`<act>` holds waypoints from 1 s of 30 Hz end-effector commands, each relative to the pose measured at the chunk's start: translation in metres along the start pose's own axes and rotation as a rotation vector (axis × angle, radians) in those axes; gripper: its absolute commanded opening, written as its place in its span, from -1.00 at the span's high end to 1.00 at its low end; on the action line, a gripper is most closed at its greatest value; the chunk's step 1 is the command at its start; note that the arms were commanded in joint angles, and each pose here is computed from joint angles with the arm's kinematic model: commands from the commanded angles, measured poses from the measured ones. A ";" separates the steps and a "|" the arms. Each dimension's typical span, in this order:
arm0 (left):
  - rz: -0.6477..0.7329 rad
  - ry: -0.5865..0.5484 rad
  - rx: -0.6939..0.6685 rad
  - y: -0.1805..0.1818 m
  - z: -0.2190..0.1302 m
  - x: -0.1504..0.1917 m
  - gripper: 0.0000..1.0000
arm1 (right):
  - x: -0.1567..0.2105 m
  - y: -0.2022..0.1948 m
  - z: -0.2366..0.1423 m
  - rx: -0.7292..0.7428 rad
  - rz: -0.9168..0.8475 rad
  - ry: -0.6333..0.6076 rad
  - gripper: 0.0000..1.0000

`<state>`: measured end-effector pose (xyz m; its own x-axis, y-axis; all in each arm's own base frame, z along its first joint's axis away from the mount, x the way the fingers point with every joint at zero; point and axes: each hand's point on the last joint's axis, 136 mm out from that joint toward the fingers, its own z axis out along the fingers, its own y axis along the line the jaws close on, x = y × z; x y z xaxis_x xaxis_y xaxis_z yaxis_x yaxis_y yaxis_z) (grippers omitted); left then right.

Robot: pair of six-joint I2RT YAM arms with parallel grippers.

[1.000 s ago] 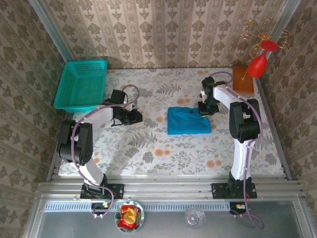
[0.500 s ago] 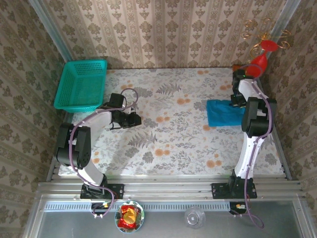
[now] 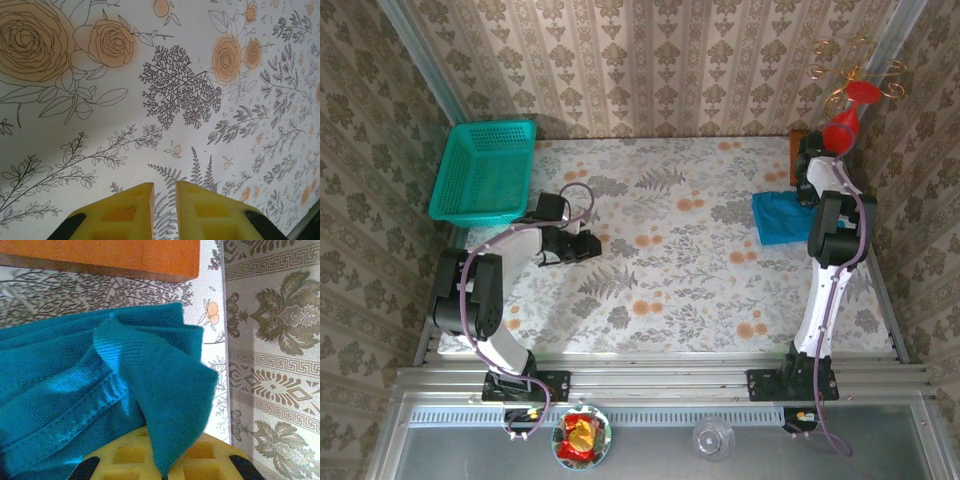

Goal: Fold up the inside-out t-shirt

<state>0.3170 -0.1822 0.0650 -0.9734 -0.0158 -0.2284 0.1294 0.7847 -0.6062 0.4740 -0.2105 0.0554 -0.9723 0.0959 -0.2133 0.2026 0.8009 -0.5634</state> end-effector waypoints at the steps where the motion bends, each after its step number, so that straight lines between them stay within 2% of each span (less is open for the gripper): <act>1: 0.011 -0.007 0.020 -0.003 -0.004 0.001 0.60 | -0.005 -0.019 0.006 0.072 0.035 -0.016 1.00; 6: 0.012 -0.013 0.013 -0.003 -0.007 0.000 0.60 | -0.007 -0.025 0.007 0.076 0.080 -0.047 0.91; 8: 0.013 -0.013 0.010 -0.003 -0.008 0.000 0.60 | -0.007 -0.024 0.008 0.077 0.086 -0.049 0.79; 13: 0.016 -0.014 0.004 -0.004 -0.011 -0.001 0.60 | -0.009 -0.037 -0.002 0.116 0.146 -0.070 0.00; 16: 0.020 -0.015 0.004 -0.006 -0.013 -0.002 0.60 | -0.012 -0.051 -0.016 0.137 0.199 -0.116 -0.15; 24: 0.026 -0.018 -0.006 -0.007 -0.018 -0.002 0.60 | -0.021 -0.076 -0.040 0.132 0.289 -0.189 -0.22; 30: 0.023 -0.015 -0.017 -0.005 -0.018 0.000 0.61 | -0.022 -0.072 -0.024 0.109 0.312 -0.171 -0.07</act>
<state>0.3117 -0.1797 0.0732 -0.9733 -0.0166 -0.2289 0.1277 0.7895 -0.6003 0.4716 -0.2493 0.1138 -0.8633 0.1888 -0.4680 0.4545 0.6940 -0.5584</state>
